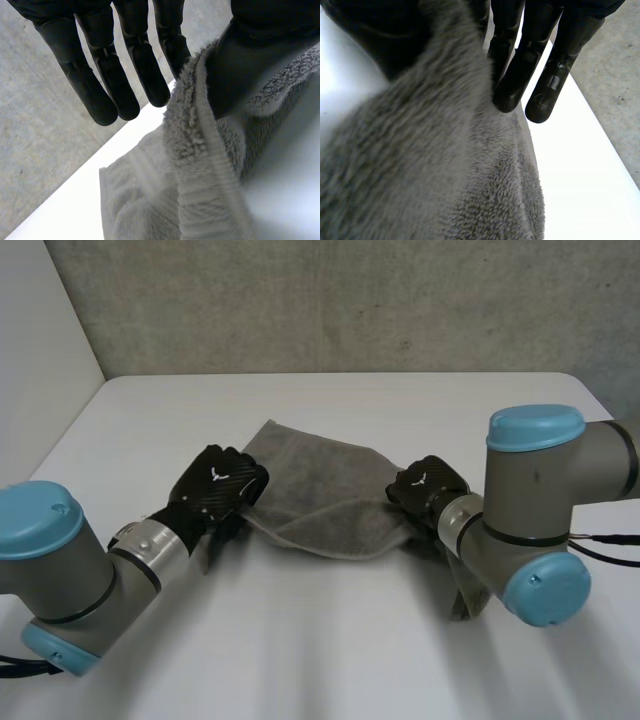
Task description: Fold the towel.
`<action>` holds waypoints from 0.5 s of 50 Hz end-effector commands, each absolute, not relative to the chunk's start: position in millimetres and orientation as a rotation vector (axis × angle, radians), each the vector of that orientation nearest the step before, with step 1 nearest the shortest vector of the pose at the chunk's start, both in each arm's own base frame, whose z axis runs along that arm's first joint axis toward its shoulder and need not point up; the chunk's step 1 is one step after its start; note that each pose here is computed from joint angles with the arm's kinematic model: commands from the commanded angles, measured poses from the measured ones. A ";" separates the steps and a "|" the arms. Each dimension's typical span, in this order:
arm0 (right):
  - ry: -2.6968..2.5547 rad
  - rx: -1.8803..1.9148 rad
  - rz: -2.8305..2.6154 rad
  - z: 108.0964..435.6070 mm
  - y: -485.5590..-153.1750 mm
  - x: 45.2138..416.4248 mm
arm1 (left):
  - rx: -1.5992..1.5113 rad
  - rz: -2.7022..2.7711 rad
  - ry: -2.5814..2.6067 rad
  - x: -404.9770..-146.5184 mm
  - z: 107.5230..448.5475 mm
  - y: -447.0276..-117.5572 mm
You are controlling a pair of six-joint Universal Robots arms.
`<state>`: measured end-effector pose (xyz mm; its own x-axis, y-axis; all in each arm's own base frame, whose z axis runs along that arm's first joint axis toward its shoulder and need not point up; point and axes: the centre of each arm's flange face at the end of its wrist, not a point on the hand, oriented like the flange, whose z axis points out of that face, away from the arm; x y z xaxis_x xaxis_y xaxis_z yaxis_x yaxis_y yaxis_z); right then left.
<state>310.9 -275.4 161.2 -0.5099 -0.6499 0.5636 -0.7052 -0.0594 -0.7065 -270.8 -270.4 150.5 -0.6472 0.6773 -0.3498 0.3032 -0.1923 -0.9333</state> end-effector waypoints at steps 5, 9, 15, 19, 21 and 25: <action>-2.232 1.352 1.689 193.2 -257.4 282.7 | -0.985 1.945 -1.847 -252.5 165.5 -290.3; -2.359 1.237 1.650 187.1 -253.2 267.3 | -0.891 1.922 -1.868 -246.4 166.7 -296.6; -2.407 1.183 1.585 175.5 -240.9 254.7 | -0.786 1.886 -1.880 -242.3 168.5 -301.7; -2.410 1.149 1.568 170.7 -240.2 247.1 | -0.777 1.873 -1.887 -242.0 166.4 -300.5; -2.409 1.142 1.566 169.6 -237.6 245.0 | -0.778 1.869 -1.889 -242.3 165.7 -299.5; -2.402 1.124 1.579 169.7 -230.6 239.6 | -0.778 1.866 -1.892 -242.2 164.9 -298.9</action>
